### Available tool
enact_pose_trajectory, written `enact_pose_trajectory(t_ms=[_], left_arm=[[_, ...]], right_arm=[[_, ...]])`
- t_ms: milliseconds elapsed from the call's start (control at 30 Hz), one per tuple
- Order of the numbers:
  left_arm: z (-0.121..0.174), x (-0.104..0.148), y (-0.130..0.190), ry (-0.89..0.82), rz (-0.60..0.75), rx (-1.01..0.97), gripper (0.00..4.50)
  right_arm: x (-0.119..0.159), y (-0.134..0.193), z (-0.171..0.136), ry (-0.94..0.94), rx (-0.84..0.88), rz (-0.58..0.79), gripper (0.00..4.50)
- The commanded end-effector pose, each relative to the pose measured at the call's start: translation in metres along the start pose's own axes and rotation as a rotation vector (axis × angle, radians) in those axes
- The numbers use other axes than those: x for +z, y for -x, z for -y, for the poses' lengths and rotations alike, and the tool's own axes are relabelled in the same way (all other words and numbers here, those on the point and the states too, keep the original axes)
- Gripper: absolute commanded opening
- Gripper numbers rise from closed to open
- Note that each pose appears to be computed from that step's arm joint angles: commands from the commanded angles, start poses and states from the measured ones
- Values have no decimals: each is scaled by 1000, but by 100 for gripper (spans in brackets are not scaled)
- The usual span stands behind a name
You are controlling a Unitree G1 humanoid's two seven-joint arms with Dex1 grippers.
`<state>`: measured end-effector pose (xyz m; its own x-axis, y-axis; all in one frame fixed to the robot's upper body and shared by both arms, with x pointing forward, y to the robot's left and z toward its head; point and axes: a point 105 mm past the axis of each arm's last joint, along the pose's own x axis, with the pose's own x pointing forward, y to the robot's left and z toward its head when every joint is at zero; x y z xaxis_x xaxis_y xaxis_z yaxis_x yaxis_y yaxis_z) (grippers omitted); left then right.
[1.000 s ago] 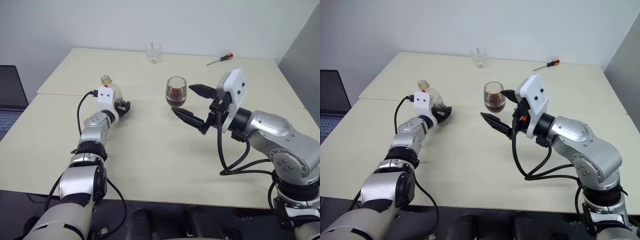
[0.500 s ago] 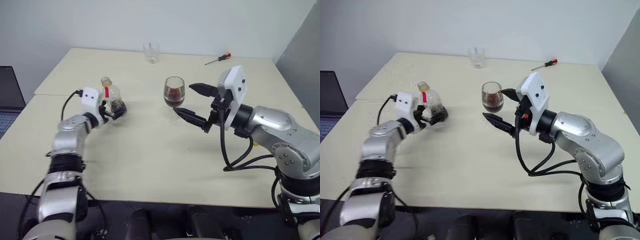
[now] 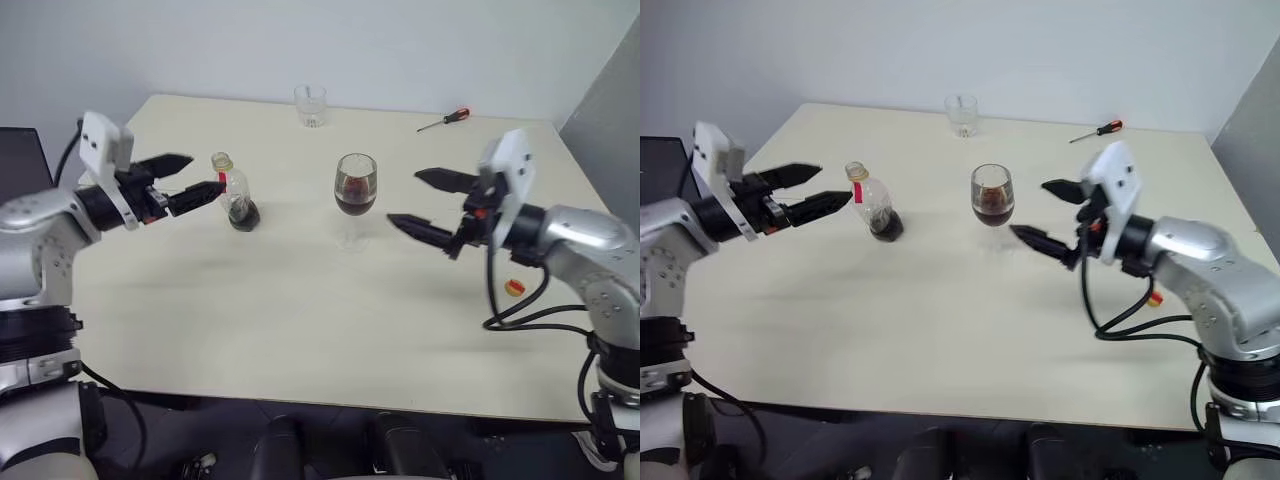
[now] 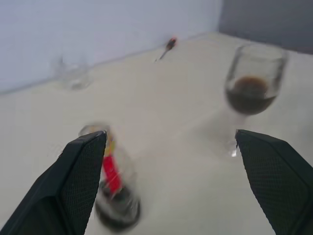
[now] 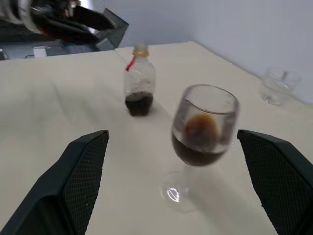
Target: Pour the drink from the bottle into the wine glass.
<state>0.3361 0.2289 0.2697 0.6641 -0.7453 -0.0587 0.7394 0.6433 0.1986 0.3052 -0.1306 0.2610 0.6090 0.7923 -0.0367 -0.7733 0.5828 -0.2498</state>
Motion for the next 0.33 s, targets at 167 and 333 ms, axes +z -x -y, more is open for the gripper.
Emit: enact_pose_trajectory(t_ms=[167, 333], left_arm=[[25, 28, -11, -61, -6, -192, 448], [18, 11, -12, -33, -54, -150, 448]], right_arm=[[3, 26, 21, 67, 50, -47, 450], [0, 21, 25, 70, 83, -41, 450]])
